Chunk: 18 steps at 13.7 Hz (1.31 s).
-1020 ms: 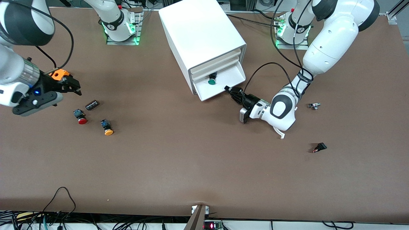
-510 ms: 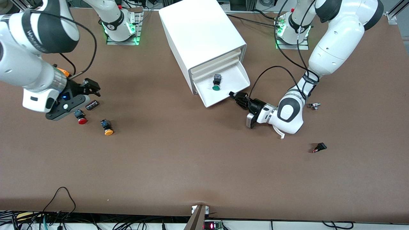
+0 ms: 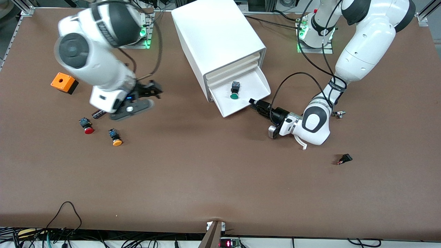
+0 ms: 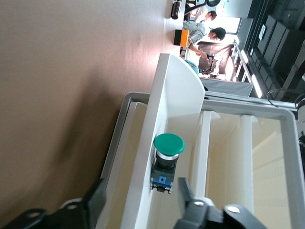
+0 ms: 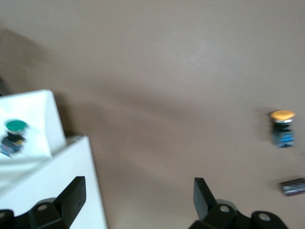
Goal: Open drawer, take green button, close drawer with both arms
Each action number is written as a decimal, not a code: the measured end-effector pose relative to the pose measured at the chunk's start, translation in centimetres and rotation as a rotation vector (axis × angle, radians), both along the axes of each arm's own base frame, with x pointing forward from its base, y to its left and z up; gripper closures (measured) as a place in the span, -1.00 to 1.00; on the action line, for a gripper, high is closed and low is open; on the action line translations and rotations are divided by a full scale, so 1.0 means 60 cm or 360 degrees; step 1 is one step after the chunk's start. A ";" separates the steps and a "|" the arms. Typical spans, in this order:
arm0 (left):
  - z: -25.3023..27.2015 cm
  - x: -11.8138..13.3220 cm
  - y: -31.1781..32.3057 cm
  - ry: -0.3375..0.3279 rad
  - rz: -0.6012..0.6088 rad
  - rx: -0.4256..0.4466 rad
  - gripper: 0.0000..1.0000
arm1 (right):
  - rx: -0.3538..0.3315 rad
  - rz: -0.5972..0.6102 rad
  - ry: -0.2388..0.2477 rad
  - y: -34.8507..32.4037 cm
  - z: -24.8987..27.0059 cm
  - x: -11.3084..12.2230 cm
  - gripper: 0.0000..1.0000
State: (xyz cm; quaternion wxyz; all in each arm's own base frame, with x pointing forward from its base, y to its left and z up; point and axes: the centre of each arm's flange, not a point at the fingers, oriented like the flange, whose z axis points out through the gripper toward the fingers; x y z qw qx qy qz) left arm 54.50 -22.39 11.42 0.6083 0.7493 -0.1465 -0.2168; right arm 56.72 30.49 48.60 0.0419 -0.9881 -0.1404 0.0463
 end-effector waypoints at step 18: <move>0.378 0.202 0.449 -0.0805 -0.0519 0.1340 -1.00 | -0.0159 -0.0625 -0.0039 0.476 -0.311 -0.167 -0.99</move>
